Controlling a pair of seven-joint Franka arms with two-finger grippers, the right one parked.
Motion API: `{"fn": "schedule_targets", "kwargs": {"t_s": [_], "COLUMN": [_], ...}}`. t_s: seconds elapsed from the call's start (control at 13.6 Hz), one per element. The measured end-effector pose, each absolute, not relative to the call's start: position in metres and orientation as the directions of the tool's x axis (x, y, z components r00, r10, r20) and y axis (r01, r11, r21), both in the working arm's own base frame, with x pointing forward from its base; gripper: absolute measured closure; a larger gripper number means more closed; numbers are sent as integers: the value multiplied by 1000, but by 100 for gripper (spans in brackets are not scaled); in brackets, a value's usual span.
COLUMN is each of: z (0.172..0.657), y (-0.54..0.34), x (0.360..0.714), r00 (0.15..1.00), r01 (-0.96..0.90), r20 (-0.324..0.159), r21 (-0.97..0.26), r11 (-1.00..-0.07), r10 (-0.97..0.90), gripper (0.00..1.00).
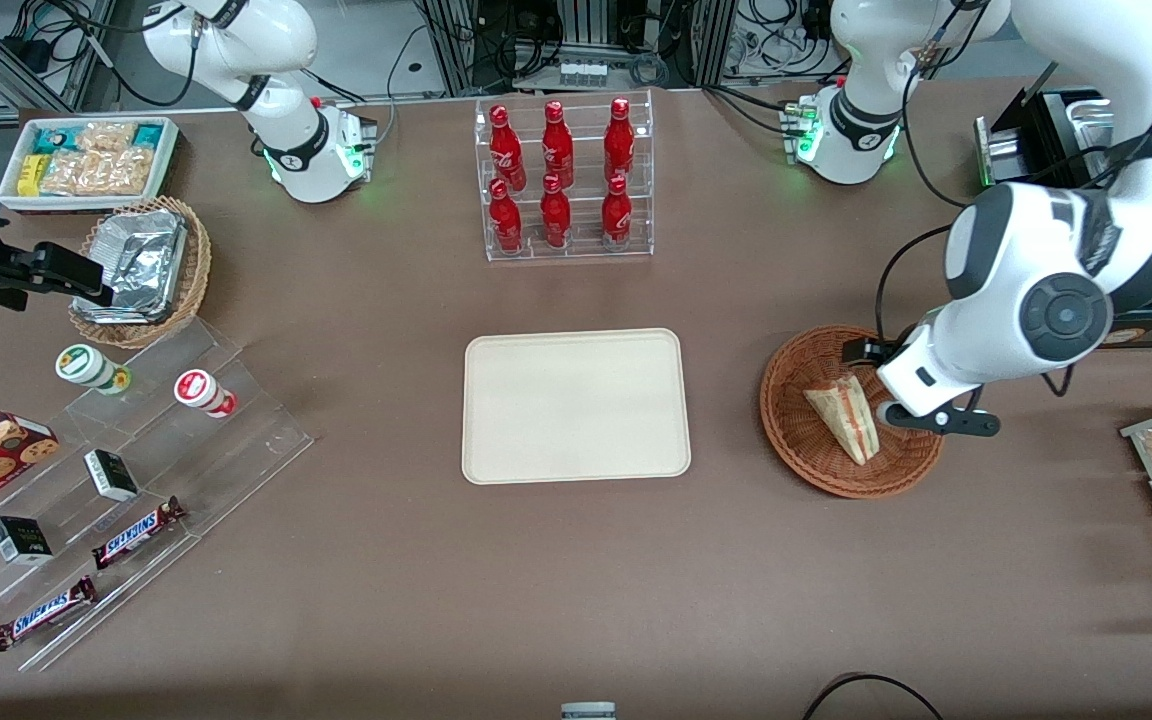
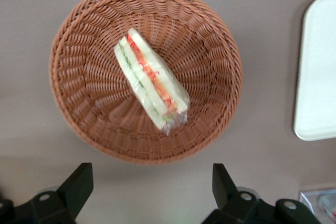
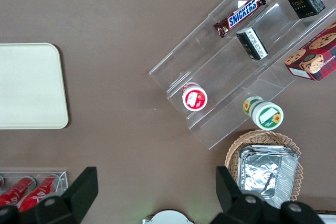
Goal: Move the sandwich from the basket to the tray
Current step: 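Move the left gripper over the sandwich in the wicker basket and lower, then close the left gripper on the wrapped sandwich and lift it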
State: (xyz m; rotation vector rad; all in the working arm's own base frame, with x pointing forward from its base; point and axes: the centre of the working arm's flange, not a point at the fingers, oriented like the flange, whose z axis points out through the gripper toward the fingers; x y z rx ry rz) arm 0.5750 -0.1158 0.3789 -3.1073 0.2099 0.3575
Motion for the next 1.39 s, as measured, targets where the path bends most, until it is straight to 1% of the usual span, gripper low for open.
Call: {"fn": "schedule_targets", "kwargs": {"t_s": [0.15, 0.29, 0.44, 0.51, 0.73, 1.17, 1.25, 1.32, 1.39], "z": [352, 334, 327, 325, 318, 279, 271, 266, 262], "y": [-114, -112, -112, -112, -113, -115, -115, -116, -116], "x": [562, 545, 536, 535, 535, 542, 543, 543, 543], "r00": [984, 992, 947, 921, 886, 881, 880, 880, 880], "r01": [-84, 95, 318, 389, 463, 473, 474, 474, 475], "r20": [-158, -79, -37, -24, -17, -18, -23, -28, -32], "r21": [1, -10, -10, -3, 4, 31, 32, 31, 30], "r11": [-997, -995, -948, -921, -886, -880, -880, -880, -880], "r10": [-83, 96, 318, 389, 463, 473, 474, 474, 474], "gripper": [0, 0, 0, 0, 0, 0, 0, 5, 5]}}
